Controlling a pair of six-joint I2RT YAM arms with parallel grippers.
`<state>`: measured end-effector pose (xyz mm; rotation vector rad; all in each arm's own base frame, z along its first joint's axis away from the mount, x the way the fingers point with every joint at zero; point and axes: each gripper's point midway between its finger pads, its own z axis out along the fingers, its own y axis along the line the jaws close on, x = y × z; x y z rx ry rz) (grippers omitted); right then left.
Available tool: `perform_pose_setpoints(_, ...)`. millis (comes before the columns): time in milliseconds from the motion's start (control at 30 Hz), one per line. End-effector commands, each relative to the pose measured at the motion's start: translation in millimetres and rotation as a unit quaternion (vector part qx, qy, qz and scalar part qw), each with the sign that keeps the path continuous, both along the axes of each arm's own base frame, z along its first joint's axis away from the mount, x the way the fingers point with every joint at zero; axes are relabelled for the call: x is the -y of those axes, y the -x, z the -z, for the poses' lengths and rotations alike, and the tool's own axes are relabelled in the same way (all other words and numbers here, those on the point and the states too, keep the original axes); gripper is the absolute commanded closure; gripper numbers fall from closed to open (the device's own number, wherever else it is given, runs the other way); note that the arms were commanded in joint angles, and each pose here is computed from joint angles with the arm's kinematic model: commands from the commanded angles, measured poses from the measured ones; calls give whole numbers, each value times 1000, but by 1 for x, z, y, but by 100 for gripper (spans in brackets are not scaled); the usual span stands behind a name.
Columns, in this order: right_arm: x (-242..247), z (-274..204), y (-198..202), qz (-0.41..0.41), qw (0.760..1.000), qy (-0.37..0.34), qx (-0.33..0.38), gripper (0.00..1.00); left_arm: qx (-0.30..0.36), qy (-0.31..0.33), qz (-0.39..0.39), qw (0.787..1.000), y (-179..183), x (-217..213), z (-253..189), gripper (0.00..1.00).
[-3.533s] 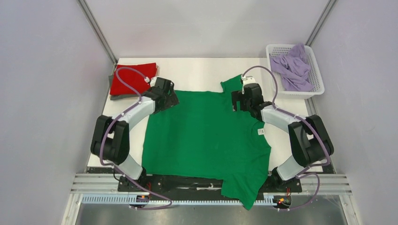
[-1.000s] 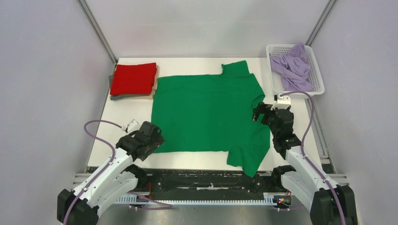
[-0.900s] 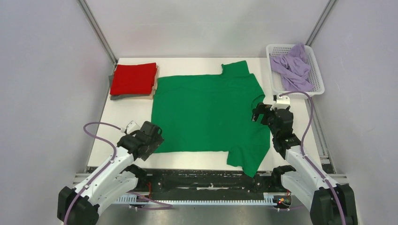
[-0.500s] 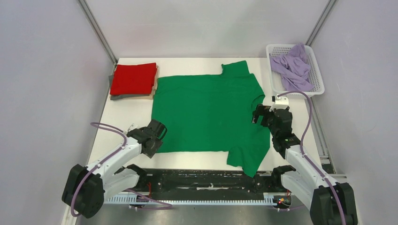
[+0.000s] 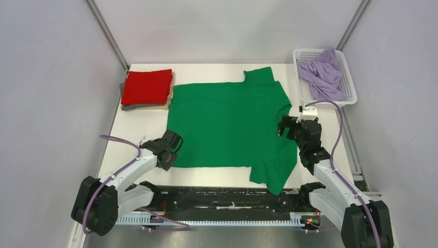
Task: Fold and stack the t-shirts
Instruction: Grab the side of the flattened tshirt closest away from the robot with both arms
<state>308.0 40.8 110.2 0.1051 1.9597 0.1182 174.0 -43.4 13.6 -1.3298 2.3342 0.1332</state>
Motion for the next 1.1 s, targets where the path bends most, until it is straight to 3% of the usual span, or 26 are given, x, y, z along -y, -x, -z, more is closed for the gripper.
perform_pose_setpoints(0, 1, -10, -5, 5, 1000, -1, 14, 2, 9, 11, -20, 1000, -8, -1, 20, 67)
perform_pose_setpoints(133, 2, -9, -5, 7, 1000, 1, 13, 2, 1, 8, -14, 1000, -9, 0, 20, 78)
perform_pose_setpoints(200, 2, -11, -5, 7, 1000, 1, 14, 2, 1, 3, -17, 1000, -9, -3, 20, 96)
perform_pose_setpoints(233, 2, -10, -5, 7, 1000, 1, 13, 2, 2, 1, -21, 1000, -9, -6, 19, 98)
perform_pose_setpoints(467, -8, -7, -1, -22, 1000, -3, -16, 2, 45, -22, -5, 999, -29, -27, -1, 98)
perform_pose_setpoints(600, -26, 6, 10, -66, 996, -4, -54, 2, 64, 13, 39, 997, -49, -24, 0, 98)
perform_pose_setpoints(733, -46, 23, 33, -93, 989, 37, -107, 2, 64, 27, 61, 996, -53, -18, 3, 98)
perform_pose_setpoints(967, -90, 48, 91, -211, 950, 118, -197, 8, 64, 50, 85, 993, -50, -8, 7, 98)
perform_pose_setpoints(1067, -105, 63, 128, -278, 921, 136, -238, 16, 73, 53, 83, 993, -50, -7, 5, 98)
